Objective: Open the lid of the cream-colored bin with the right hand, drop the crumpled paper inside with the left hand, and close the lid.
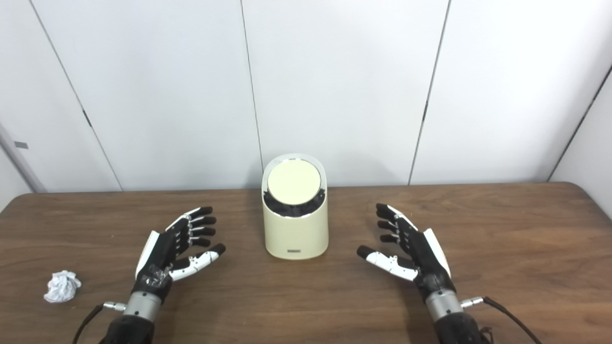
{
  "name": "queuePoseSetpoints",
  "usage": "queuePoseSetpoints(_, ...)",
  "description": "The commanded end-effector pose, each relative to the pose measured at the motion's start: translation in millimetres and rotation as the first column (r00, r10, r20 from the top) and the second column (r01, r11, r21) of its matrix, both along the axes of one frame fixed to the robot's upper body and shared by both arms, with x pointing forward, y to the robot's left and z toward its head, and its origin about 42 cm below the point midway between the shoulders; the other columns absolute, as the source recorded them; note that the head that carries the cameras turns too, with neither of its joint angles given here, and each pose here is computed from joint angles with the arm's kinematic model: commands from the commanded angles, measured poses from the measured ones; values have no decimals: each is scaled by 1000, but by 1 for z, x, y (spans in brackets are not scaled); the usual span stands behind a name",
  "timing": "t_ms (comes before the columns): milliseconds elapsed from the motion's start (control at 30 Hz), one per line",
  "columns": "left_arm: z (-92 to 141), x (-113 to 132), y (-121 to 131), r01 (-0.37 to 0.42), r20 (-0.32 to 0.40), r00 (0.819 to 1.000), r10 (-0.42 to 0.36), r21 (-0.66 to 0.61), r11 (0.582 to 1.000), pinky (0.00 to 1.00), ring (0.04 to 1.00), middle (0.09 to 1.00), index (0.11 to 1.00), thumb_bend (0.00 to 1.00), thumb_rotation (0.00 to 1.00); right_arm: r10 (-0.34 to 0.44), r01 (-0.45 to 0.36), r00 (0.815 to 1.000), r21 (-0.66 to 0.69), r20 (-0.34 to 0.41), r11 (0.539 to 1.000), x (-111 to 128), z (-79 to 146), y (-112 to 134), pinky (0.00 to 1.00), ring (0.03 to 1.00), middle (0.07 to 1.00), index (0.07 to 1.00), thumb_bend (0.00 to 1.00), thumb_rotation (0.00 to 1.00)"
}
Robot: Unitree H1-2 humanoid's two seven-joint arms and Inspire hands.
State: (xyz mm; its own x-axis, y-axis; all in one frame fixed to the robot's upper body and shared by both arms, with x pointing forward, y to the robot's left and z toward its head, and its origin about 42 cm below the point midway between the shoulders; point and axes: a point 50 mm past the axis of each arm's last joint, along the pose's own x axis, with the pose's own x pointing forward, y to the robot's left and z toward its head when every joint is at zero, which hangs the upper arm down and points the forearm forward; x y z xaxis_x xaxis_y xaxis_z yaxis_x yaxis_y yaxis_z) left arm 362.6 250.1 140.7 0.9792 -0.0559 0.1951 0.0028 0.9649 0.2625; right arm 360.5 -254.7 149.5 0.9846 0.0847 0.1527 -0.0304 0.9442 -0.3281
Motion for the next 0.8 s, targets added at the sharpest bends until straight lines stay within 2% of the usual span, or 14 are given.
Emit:
queuePoseSetpoints(0, 24, 7, 0, 8, 101, 995, -9, 6, 1000, 638, 717, 776, 825, 633, 106, 17, -16, 995, -5, 97, 1000, 7, 23, 3, 745, 832, 862, 860, 644, 410)
queuePoseSetpoints(367, 24, 6, 4, -4, 103, 995, 5, -11, 1000, 618, 711, 776, 827, 632, 104, 15, -14, 995, -9, 100, 1000, 6, 23, 1, 724, 827, 858, 855, 656, 425)
queuePoseSetpoints(533, 23, 6, 5, -7, 103, 995, 7, -4, 1000, 624, 711, 776, 825, 633, 107, 22, -22, 996, -1, 91, 1000, 8, 26, 5, 750, 836, 869, 861, 655, 424)
queuePoseSetpoints(667, 24, 6, 4, -5, 102, 995, 5, -3, 1000, 626, 714, 777, 825, 635, 111, 32, -26, 992, -55, 123, 998, 19, 49, 19, 728, 814, 858, 866, 680, 456)
queuePoseSetpoints(767, 24, 7, 2, -3, 106, 994, 3, -7, 1000, 615, 708, 775, 820, 632, 96, 47, -33, 988, -96, 147, 995, 26, 65, 27, 682, 788, 851, 868, 657, 470)
